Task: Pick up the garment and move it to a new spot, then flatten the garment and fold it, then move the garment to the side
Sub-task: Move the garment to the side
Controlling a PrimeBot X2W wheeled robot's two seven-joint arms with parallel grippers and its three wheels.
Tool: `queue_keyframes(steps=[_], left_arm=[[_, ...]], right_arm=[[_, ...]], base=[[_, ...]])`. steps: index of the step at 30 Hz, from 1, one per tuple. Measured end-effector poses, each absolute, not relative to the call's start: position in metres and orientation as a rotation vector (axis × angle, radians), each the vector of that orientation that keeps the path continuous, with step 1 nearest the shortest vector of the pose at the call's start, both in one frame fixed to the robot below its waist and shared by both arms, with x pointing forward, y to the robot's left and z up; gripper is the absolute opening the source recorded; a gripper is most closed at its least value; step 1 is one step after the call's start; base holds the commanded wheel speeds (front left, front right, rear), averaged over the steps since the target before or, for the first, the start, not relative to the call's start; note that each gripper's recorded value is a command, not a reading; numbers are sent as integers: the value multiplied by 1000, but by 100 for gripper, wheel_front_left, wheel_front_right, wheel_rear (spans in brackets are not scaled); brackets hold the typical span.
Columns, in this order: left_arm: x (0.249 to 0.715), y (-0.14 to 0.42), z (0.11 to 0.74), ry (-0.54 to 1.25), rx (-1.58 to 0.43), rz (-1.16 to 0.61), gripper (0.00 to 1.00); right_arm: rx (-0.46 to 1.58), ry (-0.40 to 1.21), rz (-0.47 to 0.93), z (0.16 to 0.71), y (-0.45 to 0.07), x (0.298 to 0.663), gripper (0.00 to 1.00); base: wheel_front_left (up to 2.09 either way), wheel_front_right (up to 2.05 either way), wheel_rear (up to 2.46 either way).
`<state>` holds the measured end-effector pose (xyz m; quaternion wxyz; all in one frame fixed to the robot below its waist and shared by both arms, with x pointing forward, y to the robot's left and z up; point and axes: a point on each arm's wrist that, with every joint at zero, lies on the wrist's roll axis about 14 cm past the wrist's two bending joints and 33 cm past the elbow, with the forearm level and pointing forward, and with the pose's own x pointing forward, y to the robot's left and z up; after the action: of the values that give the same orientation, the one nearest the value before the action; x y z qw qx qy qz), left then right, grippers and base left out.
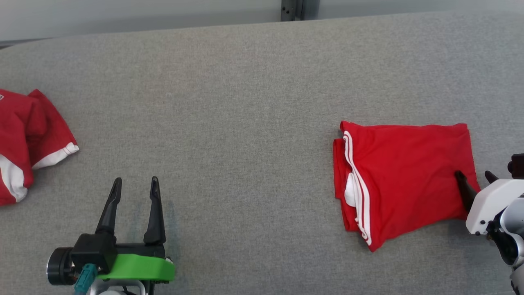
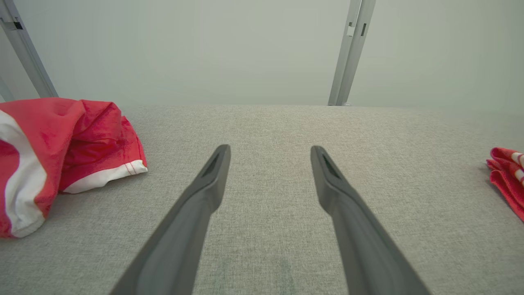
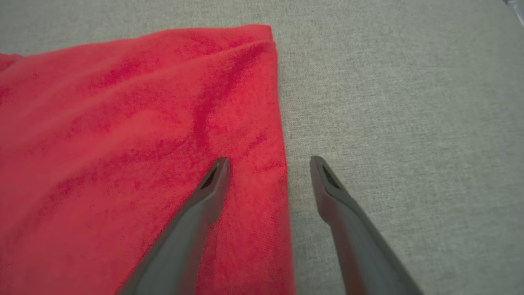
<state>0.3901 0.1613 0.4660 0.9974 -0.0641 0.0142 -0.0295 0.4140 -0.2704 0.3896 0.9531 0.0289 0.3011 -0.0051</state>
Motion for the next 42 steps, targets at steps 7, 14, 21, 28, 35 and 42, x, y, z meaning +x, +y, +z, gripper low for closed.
queue_keyframes(steps=[7, 14, 21, 28, 35, 42], left_arm=[[396, 170, 447, 79, -116, -32, 100], [401, 170, 441, 92, -101, -36, 100], [417, 148, 440, 79, -88, -115, 100], [440, 103, 433, 69, -60, -288, 100], [447, 68, 409, 113, -55, -413, 100], [444, 79, 393, 153, -35, -398, 100]], right_arm=[[80, 690, 10, 358, -258, 428, 100], [136, 638, 48, 365, -248, 441, 0], [108, 543, 8, 398, -275, 449, 0], [85, 486, -145, 415, -333, 432, 0], [21, 441, -306, 421, -388, 409, 0], [-88, 392, -370, 443, -425, 437, 0]], base=[[0, 0, 0], [0, 0, 0], [0, 0, 0], [0, 0, 0], [0, 0, 0], [0, 0, 0]])
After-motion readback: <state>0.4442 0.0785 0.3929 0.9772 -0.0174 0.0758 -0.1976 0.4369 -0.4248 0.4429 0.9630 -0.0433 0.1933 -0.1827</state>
